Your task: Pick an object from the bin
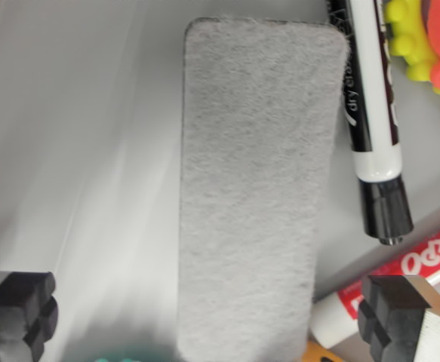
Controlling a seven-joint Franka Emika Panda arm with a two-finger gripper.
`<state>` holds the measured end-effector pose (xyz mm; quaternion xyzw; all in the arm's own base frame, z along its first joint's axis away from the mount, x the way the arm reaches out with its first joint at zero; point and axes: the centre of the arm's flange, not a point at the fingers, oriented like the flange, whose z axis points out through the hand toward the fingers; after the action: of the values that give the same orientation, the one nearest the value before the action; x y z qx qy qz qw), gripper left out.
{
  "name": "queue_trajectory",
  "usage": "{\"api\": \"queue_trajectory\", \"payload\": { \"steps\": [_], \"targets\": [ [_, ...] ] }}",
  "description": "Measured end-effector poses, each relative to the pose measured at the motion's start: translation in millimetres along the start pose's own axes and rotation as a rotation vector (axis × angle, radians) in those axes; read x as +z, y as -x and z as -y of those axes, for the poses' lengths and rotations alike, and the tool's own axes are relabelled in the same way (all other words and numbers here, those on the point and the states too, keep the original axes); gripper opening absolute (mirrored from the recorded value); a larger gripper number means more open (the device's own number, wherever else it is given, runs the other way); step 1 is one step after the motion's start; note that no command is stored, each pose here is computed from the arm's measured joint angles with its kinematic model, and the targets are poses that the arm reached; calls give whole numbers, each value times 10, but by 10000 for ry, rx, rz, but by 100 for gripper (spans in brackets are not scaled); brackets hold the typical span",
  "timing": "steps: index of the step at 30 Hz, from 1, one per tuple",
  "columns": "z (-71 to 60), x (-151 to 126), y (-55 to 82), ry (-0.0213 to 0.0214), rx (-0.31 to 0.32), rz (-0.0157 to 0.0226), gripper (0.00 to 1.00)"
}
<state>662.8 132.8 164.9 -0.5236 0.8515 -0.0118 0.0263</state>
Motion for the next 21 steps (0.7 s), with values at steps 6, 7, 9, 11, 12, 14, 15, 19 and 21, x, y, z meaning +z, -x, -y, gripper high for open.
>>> {"api": "queue_trajectory", "payload": {
  "steps": [6, 7, 9, 11, 12, 14, 15, 19, 21],
  "targets": [
    [0, 0, 0, 0, 0, 0, 0],
    [0, 0, 0, 0, 0, 0, 0],
    [0, 0, 0, 0, 0, 0, 0],
    [0, 0, 0, 0, 0, 0, 0],
    [0, 0, 0, 0, 0, 0, 0],
    [0, 0, 0, 0, 0, 0, 0],
    [0, 0, 0, 0, 0, 0, 0],
    [34, -77, 23, -132, 1, 102, 0],
    [35, -78, 24, -134, 1, 104, 0]
  ]
}}
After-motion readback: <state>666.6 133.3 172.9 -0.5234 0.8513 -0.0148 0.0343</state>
